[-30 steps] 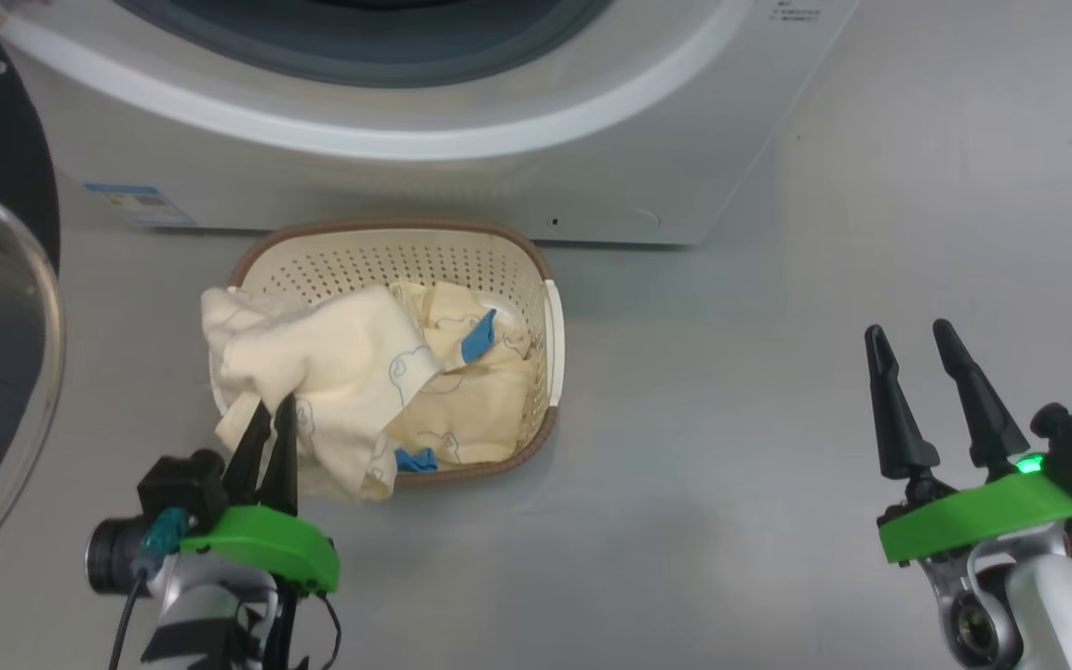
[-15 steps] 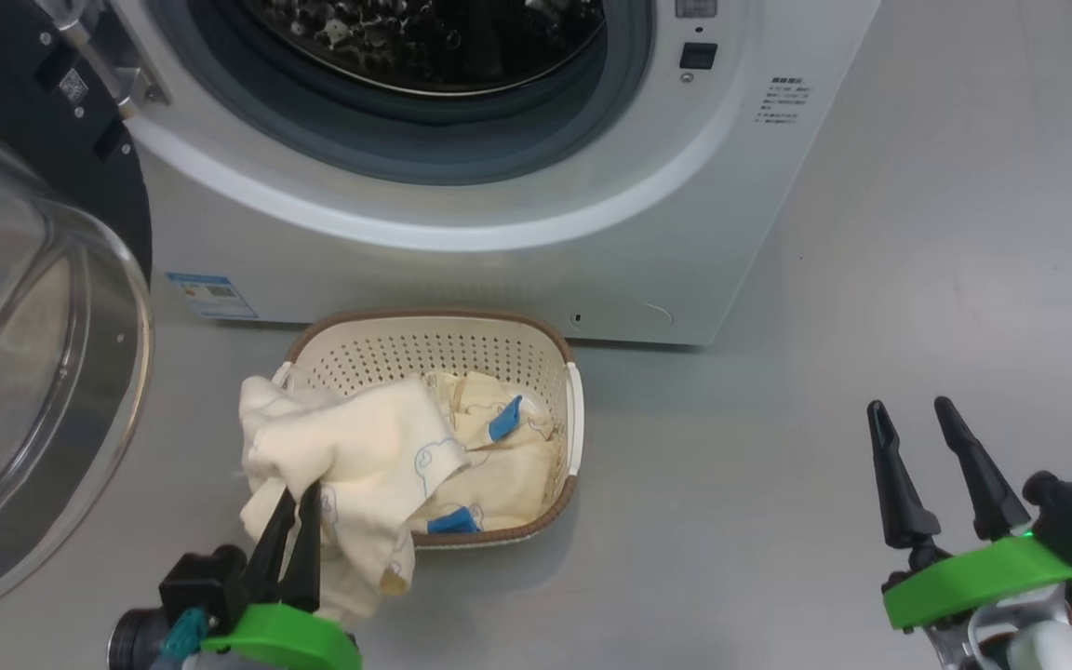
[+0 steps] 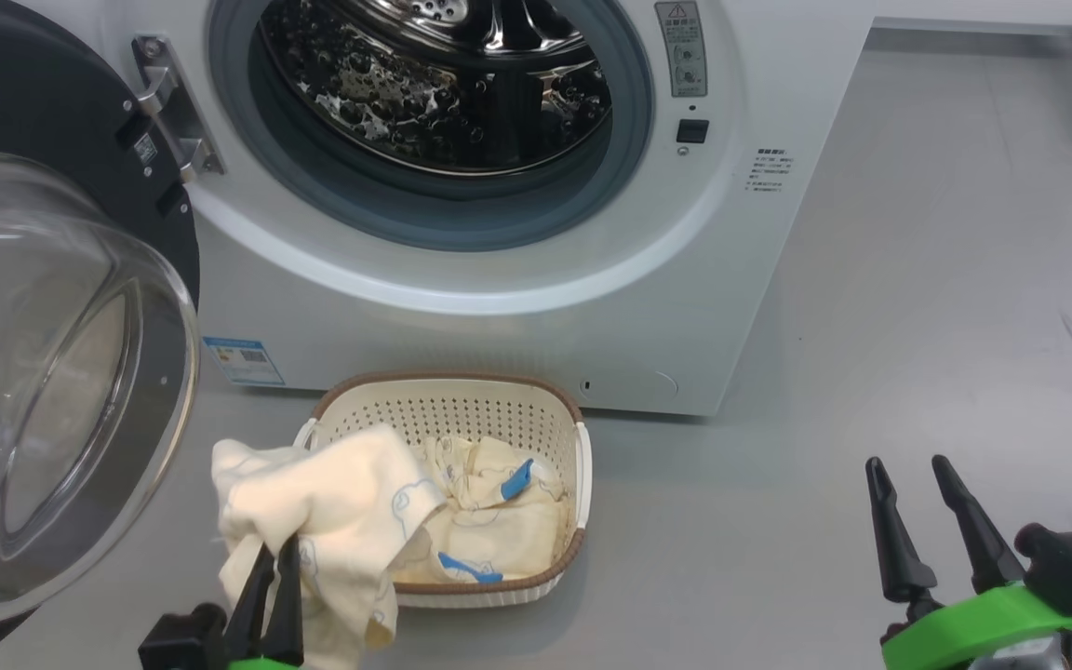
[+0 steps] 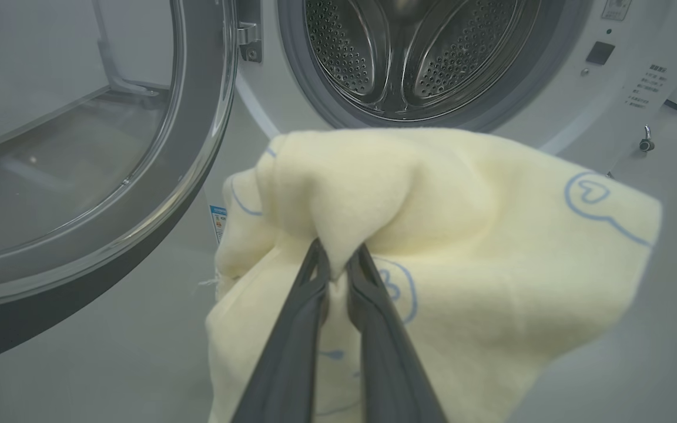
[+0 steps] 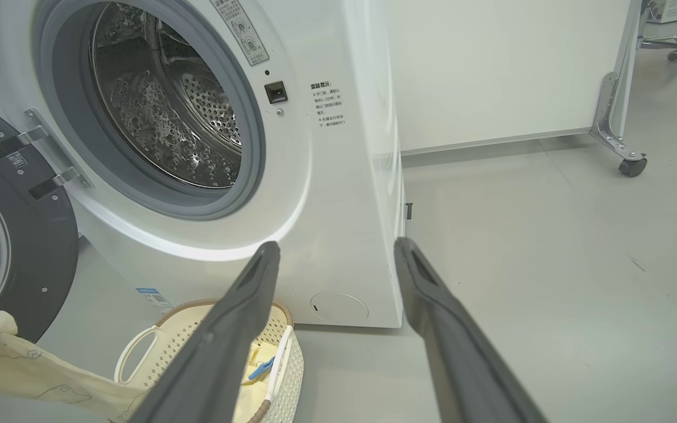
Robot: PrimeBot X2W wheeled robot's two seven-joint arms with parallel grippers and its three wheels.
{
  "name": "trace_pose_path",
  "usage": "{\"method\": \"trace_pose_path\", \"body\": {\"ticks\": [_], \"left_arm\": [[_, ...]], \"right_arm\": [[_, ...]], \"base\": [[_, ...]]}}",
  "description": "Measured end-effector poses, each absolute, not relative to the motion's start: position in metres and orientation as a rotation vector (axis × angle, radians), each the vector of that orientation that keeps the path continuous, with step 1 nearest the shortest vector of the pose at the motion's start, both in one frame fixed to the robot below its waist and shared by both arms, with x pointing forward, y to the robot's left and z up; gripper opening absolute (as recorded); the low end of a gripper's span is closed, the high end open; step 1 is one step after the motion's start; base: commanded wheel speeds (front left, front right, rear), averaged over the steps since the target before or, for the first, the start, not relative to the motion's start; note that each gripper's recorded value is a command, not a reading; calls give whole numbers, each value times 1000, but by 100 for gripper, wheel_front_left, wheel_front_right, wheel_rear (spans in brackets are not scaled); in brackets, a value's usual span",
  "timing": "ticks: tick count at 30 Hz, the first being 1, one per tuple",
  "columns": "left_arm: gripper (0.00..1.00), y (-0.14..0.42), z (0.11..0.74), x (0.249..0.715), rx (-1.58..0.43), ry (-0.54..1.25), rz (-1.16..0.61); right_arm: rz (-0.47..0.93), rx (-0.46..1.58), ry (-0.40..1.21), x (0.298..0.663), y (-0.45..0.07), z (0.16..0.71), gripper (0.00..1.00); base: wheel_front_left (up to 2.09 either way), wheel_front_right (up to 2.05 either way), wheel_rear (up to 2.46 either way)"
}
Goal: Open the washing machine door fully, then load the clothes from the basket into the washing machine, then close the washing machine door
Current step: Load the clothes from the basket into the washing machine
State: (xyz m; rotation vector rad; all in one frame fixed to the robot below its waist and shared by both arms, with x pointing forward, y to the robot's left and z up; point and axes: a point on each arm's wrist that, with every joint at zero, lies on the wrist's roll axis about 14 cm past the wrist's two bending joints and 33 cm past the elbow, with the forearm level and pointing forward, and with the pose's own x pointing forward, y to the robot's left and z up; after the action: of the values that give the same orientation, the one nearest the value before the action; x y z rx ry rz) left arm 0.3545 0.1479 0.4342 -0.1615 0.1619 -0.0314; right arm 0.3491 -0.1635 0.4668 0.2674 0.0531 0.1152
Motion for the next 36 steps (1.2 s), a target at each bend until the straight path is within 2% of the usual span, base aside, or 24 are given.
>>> {"method": "trace_pose_path", "body": {"ticks": [9,20,28,36], "left_arm": [[0,155,444,338,-166,129,-11],[0,155,456,342,-169,91,-13],[0,140,468,353,-154,54,-70],[0,118,493,385,-133,-28,-164]], "right_arm": [[118,273,36,338,-161,472,100],[123,281,44,340,-158,470,100],[108,282,62,340,-161,464,100],[86,288,81,340,-165,458,100]], "base": [[0,0,0],[0,0,0],[0,0,0],[0,0,0]]}}
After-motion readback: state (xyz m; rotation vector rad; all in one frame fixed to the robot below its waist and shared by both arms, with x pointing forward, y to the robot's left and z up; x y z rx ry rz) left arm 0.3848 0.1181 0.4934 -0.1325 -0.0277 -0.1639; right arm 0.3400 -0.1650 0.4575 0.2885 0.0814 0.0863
